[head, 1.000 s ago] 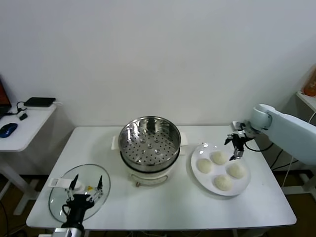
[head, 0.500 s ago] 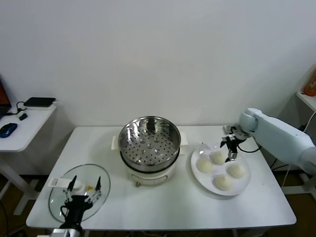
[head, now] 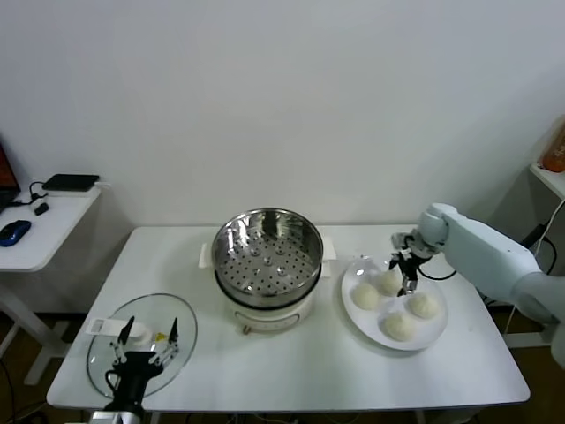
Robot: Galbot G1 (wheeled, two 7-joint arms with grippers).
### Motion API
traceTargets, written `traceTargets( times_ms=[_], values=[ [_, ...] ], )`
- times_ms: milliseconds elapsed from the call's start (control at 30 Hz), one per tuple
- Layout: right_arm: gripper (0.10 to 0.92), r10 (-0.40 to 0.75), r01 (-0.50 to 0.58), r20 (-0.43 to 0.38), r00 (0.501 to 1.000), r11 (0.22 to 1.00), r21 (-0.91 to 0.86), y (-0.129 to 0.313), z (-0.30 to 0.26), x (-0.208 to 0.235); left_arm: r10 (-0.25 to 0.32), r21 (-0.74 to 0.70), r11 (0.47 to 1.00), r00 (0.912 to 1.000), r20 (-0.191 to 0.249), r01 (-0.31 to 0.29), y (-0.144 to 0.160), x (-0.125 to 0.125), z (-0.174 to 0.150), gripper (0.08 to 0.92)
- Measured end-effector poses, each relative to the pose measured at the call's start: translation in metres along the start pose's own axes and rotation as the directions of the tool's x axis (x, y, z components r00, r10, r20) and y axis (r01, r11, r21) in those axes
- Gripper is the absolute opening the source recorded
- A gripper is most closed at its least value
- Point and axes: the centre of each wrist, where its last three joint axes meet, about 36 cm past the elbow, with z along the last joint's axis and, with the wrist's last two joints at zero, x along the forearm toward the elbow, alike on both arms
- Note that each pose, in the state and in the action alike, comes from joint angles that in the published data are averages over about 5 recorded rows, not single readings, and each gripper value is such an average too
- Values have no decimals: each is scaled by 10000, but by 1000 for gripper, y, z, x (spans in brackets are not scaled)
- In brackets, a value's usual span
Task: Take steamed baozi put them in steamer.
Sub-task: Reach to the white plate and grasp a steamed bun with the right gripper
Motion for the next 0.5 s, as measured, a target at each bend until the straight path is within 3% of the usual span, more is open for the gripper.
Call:
traceTargets(
  times_ms=[333, 500],
  values=[
    [818, 15, -14, 64, 10000, 9999, -120, 0, 1, -5, 15, 17, 10000, 10000, -1, -15, -1, -1, 1, 823],
    [723, 28, -26, 96, 10000, 9998, -176, -1, 3, -4, 9, 13, 10000, 10000, -13, -9, -1, -1, 1, 823]
  ],
)
